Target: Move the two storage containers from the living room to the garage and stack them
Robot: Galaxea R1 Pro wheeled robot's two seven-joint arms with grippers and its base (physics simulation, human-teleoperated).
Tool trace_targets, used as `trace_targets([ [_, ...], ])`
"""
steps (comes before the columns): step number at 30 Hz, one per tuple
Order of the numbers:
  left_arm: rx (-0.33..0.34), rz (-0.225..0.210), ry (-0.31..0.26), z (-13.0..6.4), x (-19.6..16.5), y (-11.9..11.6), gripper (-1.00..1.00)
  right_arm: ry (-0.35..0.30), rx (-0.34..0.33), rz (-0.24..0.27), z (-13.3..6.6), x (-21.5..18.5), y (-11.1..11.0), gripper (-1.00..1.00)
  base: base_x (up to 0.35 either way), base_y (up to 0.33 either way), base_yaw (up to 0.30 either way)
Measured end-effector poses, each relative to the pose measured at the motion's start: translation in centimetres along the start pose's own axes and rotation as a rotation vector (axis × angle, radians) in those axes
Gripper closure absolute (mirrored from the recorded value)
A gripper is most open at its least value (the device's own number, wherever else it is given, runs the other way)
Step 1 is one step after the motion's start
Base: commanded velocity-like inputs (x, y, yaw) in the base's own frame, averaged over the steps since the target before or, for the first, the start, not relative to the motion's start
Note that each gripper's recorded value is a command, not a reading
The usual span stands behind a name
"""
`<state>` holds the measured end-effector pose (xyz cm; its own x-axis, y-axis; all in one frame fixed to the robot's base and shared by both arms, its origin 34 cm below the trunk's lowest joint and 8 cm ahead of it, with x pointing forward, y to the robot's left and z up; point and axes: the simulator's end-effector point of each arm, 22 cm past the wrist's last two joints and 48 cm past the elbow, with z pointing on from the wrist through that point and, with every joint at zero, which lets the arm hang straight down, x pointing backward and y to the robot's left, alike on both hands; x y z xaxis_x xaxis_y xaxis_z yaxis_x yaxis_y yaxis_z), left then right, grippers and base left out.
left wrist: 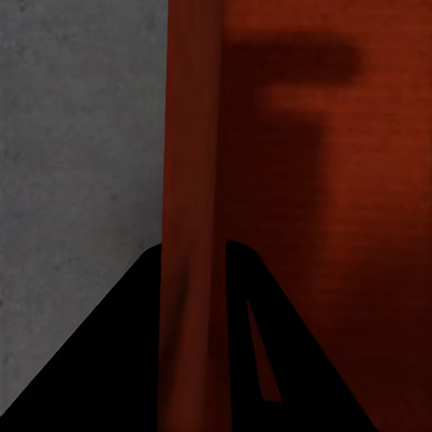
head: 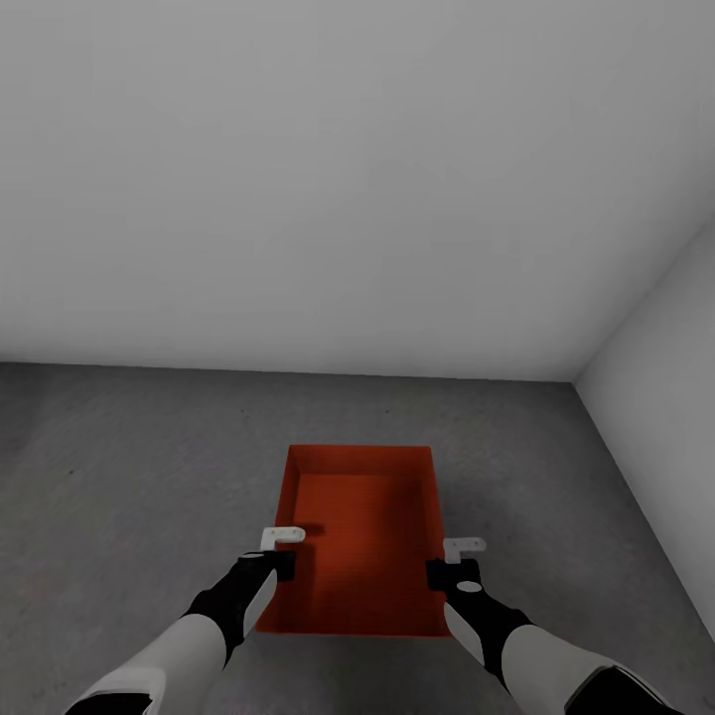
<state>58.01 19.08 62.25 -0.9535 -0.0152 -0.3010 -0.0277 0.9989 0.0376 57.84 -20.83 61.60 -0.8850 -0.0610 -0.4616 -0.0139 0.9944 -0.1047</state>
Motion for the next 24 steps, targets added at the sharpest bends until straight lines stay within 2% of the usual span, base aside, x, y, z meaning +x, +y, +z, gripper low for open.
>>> trace_targets([
  [18, -0.002, -0.001, 0.001, -0.01, 0.06, -0.07, 1.0, 0.001, 0.001, -0.002, 0.01, 0.02, -0.08, 1.0, 0.0, 0.0, 0.0],
  [24, -0.002, -0.001, 0.002, 0.52, -0.01, -0.09, 1.0, 0.001, 0.002, -0.002, 0.54, 0.06, -0.03, 1.0, 0.0, 0.0, 0.0],
])
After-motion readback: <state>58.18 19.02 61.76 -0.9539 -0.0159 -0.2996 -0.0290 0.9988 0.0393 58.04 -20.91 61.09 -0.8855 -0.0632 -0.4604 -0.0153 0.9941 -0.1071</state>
